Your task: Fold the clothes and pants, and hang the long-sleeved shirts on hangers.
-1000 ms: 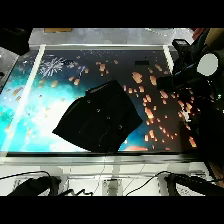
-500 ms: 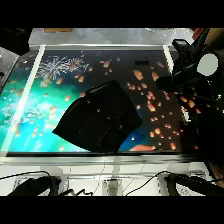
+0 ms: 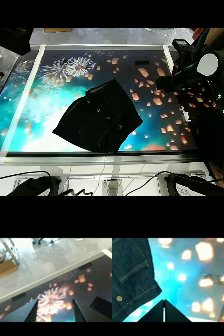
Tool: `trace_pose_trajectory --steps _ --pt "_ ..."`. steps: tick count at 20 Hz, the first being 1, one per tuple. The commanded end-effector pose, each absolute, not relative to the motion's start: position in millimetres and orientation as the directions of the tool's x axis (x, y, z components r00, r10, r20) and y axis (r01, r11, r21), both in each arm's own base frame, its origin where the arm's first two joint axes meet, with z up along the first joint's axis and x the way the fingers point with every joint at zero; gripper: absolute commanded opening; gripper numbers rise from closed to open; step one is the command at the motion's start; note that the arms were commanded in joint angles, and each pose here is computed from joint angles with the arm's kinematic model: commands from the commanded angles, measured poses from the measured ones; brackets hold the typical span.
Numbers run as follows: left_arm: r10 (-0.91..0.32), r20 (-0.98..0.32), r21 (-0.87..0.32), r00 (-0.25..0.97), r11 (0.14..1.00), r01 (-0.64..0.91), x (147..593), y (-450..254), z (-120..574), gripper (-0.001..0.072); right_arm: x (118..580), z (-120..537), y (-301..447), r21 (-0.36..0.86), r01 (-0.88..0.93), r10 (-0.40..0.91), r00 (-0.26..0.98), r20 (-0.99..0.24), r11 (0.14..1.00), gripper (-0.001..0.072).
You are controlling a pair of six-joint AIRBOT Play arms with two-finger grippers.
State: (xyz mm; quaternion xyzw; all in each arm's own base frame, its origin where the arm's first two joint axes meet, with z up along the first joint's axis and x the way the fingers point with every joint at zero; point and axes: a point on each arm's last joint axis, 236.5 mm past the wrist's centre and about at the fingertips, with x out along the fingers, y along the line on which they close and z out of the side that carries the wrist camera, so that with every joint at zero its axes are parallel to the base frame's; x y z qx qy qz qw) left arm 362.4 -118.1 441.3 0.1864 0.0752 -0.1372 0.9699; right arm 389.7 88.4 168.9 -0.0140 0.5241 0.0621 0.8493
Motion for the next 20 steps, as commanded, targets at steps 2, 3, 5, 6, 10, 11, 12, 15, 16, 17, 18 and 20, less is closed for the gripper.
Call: trace_pose_trajectory --steps 2,3,5,6,10,11,12,15,16,17,18,20 --pt "-0.234 -0.206 0.345 0.95 0.891 0.294 367.7 -119.4 437.2 0.0466 393.5 170.8 96.5 0.043 -0.182 0.123 0.456 -0.882 0.982 0.0042" --pt "-0.214 -0.205 0.359 0.955 0.891 0.277 369.7 -115.3 437.0 0.0466 388.6 167.7 99.3 0.038 -0.224 0.135 0.432 -0.892 0.974 0.0041" --pt "-0.176 -0.202 0.388 0.963 0.889 0.244 372.8 -106.7 437.0 0.0466 379.2 156.8 106.2 0.036 -0.314 0.162 0.384 -0.909 0.949 0.0042" --pt "-0.154 -0.2 0.405 0.968 0.886 0.224 375.7 -102.2 436.9 0.0466 372.4 144.0 111.0 0.051 -0.352 0.18 0.346 -0.921 0.935 0.0041" --pt "-0.142 -0.198 0.416 0.97 0.884 0.214 380.5 -101.3 435.7 0.0465 324.3 50.2 124.6 0.161 -0.446 0.228 0.101 -0.968 0.881 0.0041" --pt "-0.137 -0.203 0.419 0.97 0.883 0.212 380.7 -100.3 434.4 0.0465 308.0 24.0 126.6 0.191 -0.475 0.24 0.044 -0.97 0.859 0.0041" --pt "-0.136 -0.204 0.42 0.969 0.882 0.212 381.1 -100.3 433.6 0.0466 293.6 2.0 127.0 0.215 -0.491 0.248 0.001 -0.969 0.844 0.0041" --pt "-0.134 -0.221 0.422 0.966 0.88 0.219 386.6 -102.7 426.5 0.0466 289.4 -44.1 129.6 0.28 -0.389 0.324 0.051 -0.945 0.878 0.0041" --pt "-0.133 -0.233 0.423 0.963 0.878 0.223 389.8 -104.1 422.3 0.0466 297.1 -53.8 125.1 0.312 -0.305 0.354 0.094 -0.931 0.9 0.0041" --pt "-0.132 -0.244 0.424 0.961 0.876 0.229 393.5 -105.9 417.2 0.0466 303.6 -62.2 112.7 0.332 -0.193 0.359 0.127 -0.925 0.923 0.004" --pt "-0.133 -0.261 0.424 0.956 0.874 0.238 397.7 -108.7 410.4 0.0469 308.0 -68.1 98.1 0.347 -0.089 0.357 0.144 -0.923 0.934 0.004" --pt "-0.129 -0.29 0.429 0.948 0.868 0.249 407.2 -112.5 397.2 0.0533 316.8 -68.7 75.8 0.397 0.093 0.377 0.174 -0.91 0.913 0.004"
